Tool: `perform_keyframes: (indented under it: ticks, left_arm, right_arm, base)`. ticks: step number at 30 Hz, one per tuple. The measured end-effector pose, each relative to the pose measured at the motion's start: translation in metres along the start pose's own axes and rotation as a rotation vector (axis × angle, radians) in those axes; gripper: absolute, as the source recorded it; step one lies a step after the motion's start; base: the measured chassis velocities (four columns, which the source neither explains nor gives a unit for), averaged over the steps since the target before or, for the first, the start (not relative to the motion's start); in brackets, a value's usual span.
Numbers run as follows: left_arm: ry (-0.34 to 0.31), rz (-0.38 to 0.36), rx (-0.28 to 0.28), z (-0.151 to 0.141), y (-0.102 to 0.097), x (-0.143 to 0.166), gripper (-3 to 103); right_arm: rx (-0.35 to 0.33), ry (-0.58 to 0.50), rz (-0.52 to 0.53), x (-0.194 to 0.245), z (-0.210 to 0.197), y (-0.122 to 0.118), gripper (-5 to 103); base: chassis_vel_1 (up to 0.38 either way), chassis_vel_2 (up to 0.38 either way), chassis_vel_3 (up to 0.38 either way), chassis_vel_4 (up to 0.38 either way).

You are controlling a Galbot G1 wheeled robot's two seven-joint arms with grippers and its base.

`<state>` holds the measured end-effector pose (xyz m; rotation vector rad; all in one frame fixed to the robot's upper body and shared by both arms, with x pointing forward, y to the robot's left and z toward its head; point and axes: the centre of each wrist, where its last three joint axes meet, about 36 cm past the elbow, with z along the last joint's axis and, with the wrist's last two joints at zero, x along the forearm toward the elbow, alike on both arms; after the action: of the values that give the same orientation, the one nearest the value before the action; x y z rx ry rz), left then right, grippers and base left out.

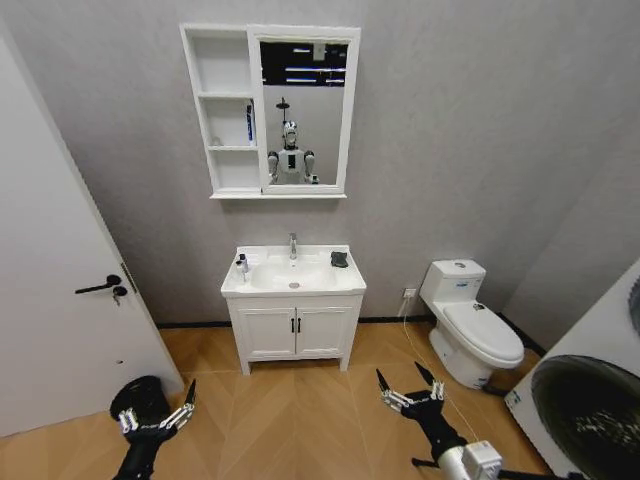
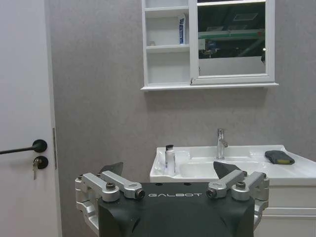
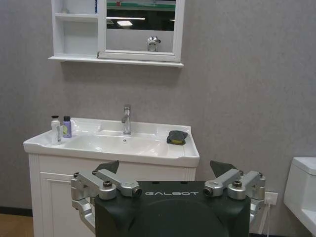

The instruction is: Move facial cleanser and shampoo from washbasin to cabinet, then wipe washbasin with towel.

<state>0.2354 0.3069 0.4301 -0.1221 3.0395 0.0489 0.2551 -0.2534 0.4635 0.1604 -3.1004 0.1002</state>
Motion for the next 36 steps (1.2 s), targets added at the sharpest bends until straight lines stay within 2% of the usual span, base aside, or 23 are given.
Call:
perform_keyframes:
  ticks: [6,11,13,18,25,31,36]
  left_arm:
    - [-0.007,0.002,0.006,-0.001,0.0,-0.004,100]
    - [-0.008,0.008,0.005,-0.003,-0.001,-0.006,100]
    - [-0.012,0.012,0.0,-0.005,-0.001,-0.006,100]
    - [-0.013,0.013,-0.005,-0.007,0.0,-0.004,100]
    - [-0.015,0.014,-0.004,-0.009,0.0,-0.003,100]
    - [-0.016,0.017,-0.002,-0.012,-0.002,-0.005,100]
    - [-0.021,0.017,-0.004,-0.016,-0.002,-0.005,100]
  right_arm:
    - [-0.001,-0.043,0.037,0.0,-0.01,0.0,100]
    - [0.042,-0.093,0.09,0.001,-0.017,-0.001,100]
    - [0.095,-0.125,0.131,0.0,-0.019,-0.002,100]
    - [0.123,-0.144,0.169,-0.001,-0.021,-0.002,100]
    - [0.121,-0.15,0.173,-0.001,-0.024,-0.002,100]
    - [0.07,-0.116,0.16,0.001,-0.024,-0.003,100]
    - [0.087,-0.077,0.141,0.004,-0.023,-0.006,100]
  base:
    - [0.0,0.0,0.0,0.0]
    - [0.0,0.0,0.0,0.0]
    - [0.0,0.0,0.0,0.0]
    - [0.0,0.0,0.0,0.0]
    - [0.0,0.0,0.0,0.0]
    - [0.0,0.0,0.0,0.0]
    - [0.0,0.0,0.0,0.0]
